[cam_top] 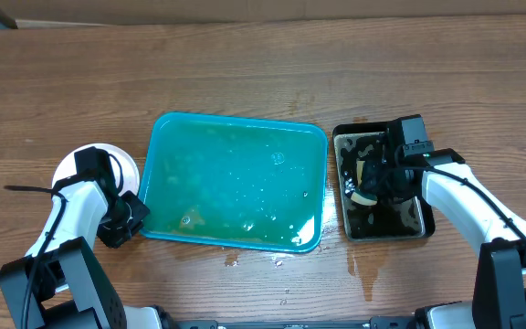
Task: Clean dirty plates on tray and stack at the side
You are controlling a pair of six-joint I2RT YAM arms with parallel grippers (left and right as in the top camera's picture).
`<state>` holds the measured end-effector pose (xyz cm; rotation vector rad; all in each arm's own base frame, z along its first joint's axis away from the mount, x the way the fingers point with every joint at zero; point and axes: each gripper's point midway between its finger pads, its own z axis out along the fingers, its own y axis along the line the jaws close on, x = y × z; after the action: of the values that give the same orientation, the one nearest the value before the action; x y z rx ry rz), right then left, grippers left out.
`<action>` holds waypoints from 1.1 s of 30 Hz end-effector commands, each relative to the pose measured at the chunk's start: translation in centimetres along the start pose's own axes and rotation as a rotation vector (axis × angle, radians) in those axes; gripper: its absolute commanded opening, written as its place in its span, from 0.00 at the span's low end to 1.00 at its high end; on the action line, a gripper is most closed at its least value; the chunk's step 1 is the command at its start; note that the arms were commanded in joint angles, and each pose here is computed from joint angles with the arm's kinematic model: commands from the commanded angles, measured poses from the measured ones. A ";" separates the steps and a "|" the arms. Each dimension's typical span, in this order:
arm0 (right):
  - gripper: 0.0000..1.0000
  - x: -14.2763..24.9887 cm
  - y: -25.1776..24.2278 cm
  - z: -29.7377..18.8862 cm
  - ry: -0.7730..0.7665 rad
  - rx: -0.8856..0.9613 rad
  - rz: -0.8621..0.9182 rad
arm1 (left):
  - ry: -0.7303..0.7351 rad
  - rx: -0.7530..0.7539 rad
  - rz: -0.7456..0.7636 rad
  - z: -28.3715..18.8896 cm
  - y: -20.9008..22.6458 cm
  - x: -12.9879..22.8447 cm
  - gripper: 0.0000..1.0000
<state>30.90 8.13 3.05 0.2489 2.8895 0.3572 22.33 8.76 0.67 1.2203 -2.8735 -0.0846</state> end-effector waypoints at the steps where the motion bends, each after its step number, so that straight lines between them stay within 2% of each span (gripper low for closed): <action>1: 0.04 0.1 0.1 0.2 0.006 -0.008 -0.005 | 0.046 0.037 0.037 0.4 -0.8 1.1 0.04; 8: 0.04 0.1 0.1 0.2 0.006 -0.007 -0.005 | 0.062 0.092 0.118 0.3 -2.3 1.7 0.04; 18: 0.04 0.1 0.1 0.2 0.006 -0.007 -0.005 | 0.098 0.080 0.122 0.0 -2.0 2.6 0.04; 22: 0.04 0.1 0.1 0.2 0.004 -0.004 -0.005 | 0.130 0.114 0.122 -1.2 -2.5 3.3 0.04; 26: 0.04 0.1 0.1 0.2 0.004 -0.004 -0.005 | 0.092 0.205 0.159 -3.4 -3.8 3.3 0.04; 29: 0.04 0.0 0.1 0.2 0.002 -0.005 -0.005 | 0.051 0.284 0.224 -5.3 -5.2 3.9 0.04; 33: 0.04 -0.1 0.2 0.2 -0.003 -0.007 -0.006 | 0.027 0.409 0.437 -7.6 -8.5 6.6 0.04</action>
<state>30.98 8.14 3.07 0.2477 2.8861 0.3575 23.03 1.50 5.50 0.8589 -3.0431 0.3343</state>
